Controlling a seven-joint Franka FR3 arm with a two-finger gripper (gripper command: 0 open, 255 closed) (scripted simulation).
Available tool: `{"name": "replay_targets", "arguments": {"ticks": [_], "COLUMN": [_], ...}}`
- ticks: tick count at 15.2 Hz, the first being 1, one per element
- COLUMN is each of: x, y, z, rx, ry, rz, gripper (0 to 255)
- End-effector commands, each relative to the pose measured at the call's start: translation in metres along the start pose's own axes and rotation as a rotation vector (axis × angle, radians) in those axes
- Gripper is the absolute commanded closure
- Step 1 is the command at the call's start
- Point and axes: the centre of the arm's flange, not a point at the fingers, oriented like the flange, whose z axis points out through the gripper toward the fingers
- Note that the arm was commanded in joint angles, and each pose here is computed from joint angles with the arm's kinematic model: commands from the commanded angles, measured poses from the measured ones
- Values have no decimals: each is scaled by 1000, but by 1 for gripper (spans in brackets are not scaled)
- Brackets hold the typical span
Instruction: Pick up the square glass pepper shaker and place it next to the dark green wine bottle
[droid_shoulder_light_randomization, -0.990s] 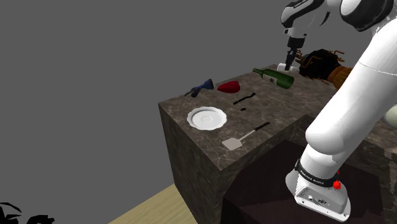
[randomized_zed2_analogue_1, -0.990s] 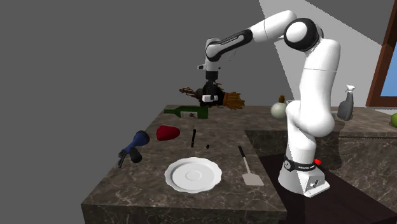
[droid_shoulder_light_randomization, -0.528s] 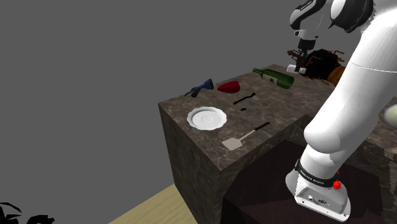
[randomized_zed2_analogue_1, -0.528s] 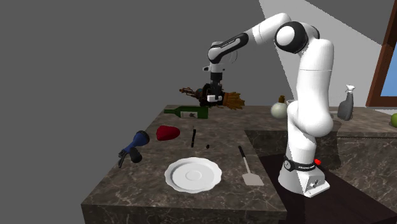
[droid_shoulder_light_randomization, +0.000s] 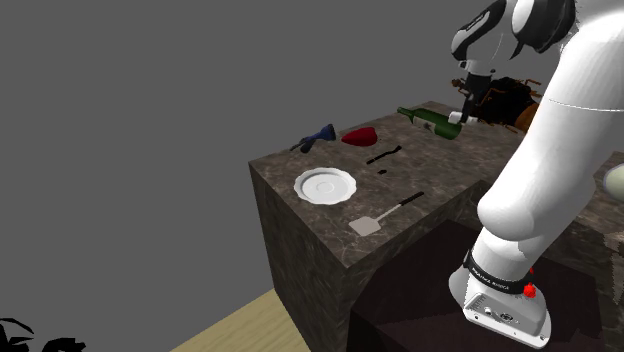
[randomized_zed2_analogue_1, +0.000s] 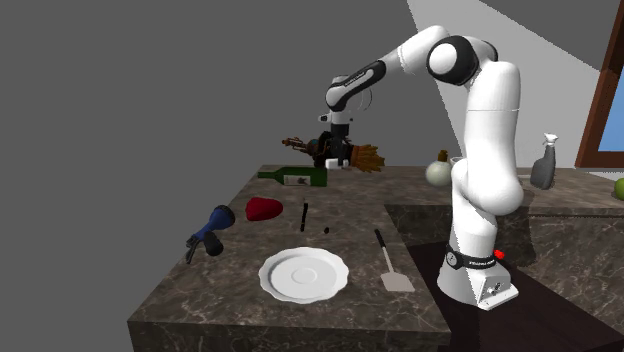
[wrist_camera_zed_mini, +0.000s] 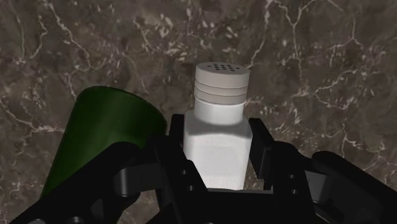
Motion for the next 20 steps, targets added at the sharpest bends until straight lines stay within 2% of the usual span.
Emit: {"name": "replay_targets", "arguments": {"ticks": [1,17,20], "x": [-1,-3,-3], "y": [0,0,0], "z": [11,96,96], "rx": [-1,-1,-1], "ry": [0,0,0], "rz": [0,0,0], "gripper": [255,255,255]}}
